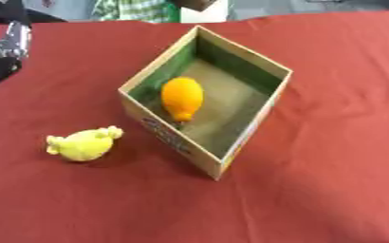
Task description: Pick up objects on the table and place them in the box.
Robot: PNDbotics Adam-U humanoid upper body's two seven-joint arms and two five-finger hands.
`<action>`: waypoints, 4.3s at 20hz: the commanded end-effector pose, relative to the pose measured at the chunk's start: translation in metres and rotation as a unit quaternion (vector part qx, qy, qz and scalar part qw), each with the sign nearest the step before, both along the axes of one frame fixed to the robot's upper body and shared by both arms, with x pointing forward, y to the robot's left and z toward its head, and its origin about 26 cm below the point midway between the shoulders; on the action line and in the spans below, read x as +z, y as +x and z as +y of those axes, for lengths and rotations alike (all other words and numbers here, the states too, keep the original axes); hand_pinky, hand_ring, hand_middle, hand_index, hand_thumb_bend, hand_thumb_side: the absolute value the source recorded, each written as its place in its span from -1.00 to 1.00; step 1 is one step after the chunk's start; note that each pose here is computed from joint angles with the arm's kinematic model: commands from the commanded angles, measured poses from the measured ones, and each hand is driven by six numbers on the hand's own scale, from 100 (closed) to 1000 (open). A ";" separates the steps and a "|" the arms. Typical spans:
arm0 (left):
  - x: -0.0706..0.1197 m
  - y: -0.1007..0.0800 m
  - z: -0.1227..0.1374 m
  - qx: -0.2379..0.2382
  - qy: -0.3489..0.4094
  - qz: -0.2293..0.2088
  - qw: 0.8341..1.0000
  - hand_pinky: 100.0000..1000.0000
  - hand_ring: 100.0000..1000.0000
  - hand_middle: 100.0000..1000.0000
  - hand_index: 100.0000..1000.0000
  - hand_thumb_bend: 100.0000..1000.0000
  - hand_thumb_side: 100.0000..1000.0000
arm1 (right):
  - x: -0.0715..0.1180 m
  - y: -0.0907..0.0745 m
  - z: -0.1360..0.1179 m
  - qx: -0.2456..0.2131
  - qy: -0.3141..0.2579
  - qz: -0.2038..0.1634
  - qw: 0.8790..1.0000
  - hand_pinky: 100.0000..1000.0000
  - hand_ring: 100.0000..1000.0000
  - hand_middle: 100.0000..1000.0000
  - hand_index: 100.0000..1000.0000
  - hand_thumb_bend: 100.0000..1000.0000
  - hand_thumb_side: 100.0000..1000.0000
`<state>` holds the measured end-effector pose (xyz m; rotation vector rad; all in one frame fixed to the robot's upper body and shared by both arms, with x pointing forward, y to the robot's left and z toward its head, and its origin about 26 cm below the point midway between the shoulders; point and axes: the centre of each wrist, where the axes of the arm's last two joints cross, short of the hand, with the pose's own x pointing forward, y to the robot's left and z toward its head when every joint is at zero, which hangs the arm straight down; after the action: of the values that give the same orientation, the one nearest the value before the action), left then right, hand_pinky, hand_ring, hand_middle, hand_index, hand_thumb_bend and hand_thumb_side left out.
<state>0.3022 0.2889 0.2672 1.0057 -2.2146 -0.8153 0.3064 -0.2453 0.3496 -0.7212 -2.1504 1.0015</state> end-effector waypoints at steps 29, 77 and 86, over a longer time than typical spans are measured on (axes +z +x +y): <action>0.009 -0.004 -0.007 0.069 0.415 0.361 0.832 0.62 0.75 0.83 1.00 -0.23 0.48 | -0.046 -0.003 -0.025 0.028 0.203 -0.063 0.977 0.56 0.60 0.53 0.87 -1.00 0.96; -0.024 0.030 0.000 0.121 0.366 0.387 0.838 -0.05 0.25 0.32 0.56 -1.00 -0.67 | -0.063 -0.001 -0.018 0.012 0.227 -0.021 0.974 0.57 0.57 0.48 0.84 -1.00 1.00; 0.009 0.016 -0.006 0.138 0.358 0.333 0.862 -0.04 0.26 0.33 0.54 -1.00 -0.66 | -0.063 -0.001 -0.017 0.011 0.227 -0.020 0.974 0.57 0.56 0.48 0.84 -1.00 1.00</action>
<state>0.3234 0.2799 0.2590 1.0218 -1.1284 -1.6228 0.3094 -0.2623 0.2778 -0.4719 -2.2790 0.4636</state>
